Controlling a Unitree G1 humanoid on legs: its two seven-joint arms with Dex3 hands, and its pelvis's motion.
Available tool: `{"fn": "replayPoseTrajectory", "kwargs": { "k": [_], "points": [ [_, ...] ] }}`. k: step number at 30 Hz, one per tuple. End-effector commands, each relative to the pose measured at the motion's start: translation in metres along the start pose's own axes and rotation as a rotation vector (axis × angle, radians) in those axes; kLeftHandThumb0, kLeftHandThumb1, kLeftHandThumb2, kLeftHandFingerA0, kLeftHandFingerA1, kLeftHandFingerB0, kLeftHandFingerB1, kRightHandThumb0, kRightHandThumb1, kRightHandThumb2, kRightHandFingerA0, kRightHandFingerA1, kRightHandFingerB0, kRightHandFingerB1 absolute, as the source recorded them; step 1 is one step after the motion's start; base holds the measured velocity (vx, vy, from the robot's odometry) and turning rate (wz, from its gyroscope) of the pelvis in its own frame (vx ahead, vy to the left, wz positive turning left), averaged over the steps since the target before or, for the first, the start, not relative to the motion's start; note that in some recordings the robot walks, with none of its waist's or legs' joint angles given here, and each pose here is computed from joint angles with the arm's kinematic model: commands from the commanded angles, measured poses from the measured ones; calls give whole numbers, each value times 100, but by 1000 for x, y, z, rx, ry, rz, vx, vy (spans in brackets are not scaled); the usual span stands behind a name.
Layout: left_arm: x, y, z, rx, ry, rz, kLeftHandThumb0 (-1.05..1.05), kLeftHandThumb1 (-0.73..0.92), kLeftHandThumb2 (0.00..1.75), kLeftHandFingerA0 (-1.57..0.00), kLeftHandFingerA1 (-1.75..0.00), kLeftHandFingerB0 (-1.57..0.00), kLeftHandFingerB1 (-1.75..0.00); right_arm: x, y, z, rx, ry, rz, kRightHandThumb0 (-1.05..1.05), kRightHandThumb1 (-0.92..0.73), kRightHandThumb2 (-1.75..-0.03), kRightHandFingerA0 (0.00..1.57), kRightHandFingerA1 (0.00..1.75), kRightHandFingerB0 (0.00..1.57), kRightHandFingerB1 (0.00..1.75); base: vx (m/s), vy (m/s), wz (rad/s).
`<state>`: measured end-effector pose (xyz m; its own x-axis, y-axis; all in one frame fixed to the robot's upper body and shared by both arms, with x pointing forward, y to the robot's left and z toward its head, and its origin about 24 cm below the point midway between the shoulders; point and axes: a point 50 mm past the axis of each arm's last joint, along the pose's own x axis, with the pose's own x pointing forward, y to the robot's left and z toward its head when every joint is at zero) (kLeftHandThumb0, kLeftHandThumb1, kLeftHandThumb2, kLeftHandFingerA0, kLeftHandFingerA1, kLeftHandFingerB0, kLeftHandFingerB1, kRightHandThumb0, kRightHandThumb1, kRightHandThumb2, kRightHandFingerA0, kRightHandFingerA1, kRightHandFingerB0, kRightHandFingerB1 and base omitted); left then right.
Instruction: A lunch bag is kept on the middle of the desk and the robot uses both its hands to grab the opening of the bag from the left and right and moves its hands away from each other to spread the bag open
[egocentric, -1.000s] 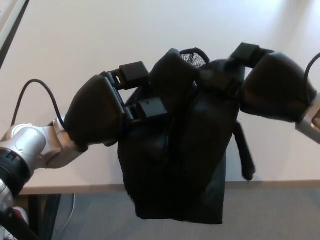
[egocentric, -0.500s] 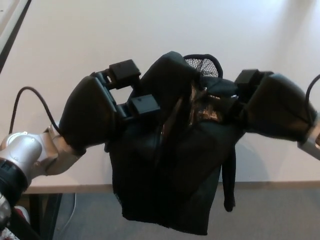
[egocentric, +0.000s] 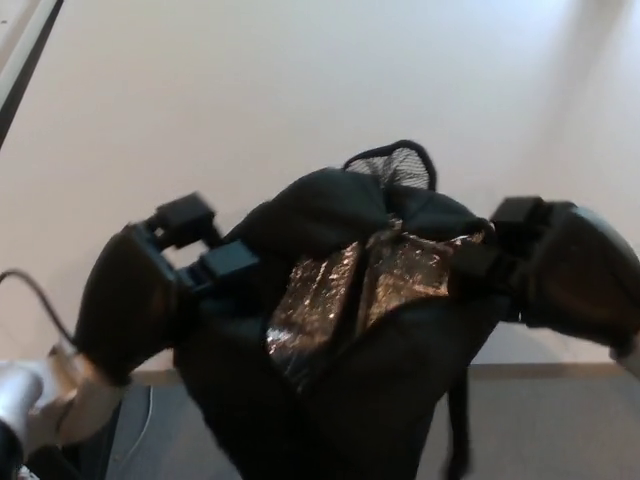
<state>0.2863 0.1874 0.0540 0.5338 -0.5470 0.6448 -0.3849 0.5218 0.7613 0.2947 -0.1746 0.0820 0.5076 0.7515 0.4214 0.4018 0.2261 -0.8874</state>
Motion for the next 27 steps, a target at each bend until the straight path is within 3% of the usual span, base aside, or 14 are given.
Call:
{"fn": "replayPoseTrajectory", "kwargs": {
  "k": [1, 14, 18, 27],
  "points": [
    [-37, 13, -13, 10, 171, 6, -17, 53, 103, -81, -159, -80, -143, -32, 4, 20, 105, 122, -111, -48, -79, -65, 92, 164, 80, 150, 0, 0, 0],
    [-68, 7, -8, -51, 349, -13, -19, 39, 120, -77, -157, -83, -141, -76, 39, 34, 269, 369, -12, -47, -75, -69, 80, 169, 76, 157, 0, 0, 0],
    [-68, 6, -7, -48, 342, -7, -17, 41, 117, -77, -156, -83, -140, -76, 44, 35, 292, 387, 2, -45, -75, -62, 87, 164, 79, 148, 0, 0, 0],
    [-66, 6, -8, -51, 341, -12, -20, 38, 122, -76, -156, -85, -141, -72, 44, 30, 278, 380, 7, -48, -74, -69, 82, 167, 78, 154, 0, 0, 0]
  ]
}}
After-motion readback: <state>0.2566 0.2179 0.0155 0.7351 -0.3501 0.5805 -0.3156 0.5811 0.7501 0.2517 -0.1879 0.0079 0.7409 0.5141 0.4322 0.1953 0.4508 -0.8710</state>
